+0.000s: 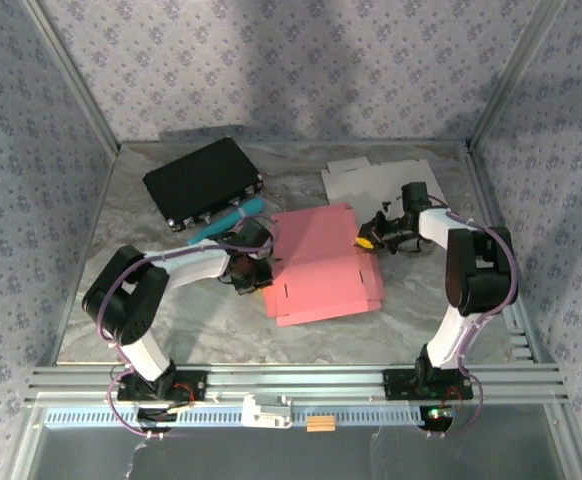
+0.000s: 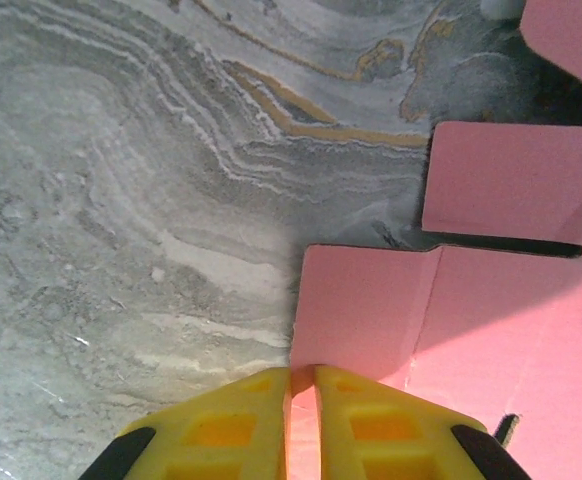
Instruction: Fold the paper box
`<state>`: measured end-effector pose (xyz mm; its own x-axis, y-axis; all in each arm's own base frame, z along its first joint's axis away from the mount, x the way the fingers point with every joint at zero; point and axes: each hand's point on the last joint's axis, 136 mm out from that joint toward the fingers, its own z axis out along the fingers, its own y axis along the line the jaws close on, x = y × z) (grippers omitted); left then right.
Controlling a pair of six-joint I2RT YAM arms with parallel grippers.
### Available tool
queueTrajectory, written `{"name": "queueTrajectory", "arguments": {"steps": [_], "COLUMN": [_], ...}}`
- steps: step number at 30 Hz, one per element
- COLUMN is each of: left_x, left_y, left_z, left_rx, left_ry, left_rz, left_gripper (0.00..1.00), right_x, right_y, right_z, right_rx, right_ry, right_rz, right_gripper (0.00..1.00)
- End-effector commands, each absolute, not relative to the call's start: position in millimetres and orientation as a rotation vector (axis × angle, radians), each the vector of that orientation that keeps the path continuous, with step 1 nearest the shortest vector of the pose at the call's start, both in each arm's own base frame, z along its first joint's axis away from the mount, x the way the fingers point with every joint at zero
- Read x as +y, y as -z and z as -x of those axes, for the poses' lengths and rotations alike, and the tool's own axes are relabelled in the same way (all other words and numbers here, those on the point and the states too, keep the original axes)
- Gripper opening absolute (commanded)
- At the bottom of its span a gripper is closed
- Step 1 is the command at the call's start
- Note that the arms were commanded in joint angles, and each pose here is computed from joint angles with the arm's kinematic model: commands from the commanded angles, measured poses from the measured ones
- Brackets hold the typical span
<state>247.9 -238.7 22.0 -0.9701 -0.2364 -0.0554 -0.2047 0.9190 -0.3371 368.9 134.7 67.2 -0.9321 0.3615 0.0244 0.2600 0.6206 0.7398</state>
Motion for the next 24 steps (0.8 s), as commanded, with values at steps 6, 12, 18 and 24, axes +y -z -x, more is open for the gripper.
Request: {"name": "queueTrajectory", "arguments": {"steps": [6,12,18,24], "left_x": [-239.6,-264.5,-325.2,-345.1], "left_y": [-74.5,-138.9,-151.3,-134.6], "left_z": [-257.8,-249.9,-198.3,-194.1], "left_rx": [2.866,2.585,2.067,1.859], "left_ry": [0.380,0.273,0.157,-0.090], "left_rz": [0.160,-0.311,-1.000,-1.134], "left_gripper": [0.37,0.51,0.65,0.67], "right_x": [130.4,126.1,128.3,128.1], "right_y": [-95.2,-117.1,-122.7,-125.7], "right_z": [-375.2,-381.8,-383.0,-384.3], "right_rx": [2.678,2.671,2.738,2.762], "right_ry": [-1.151,-1.087,-1.047,-1.036], "right_rz": [-0.610,-0.712,-0.786,-0.859], "right_gripper": [0.00,0.00,0.00,0.00]}}
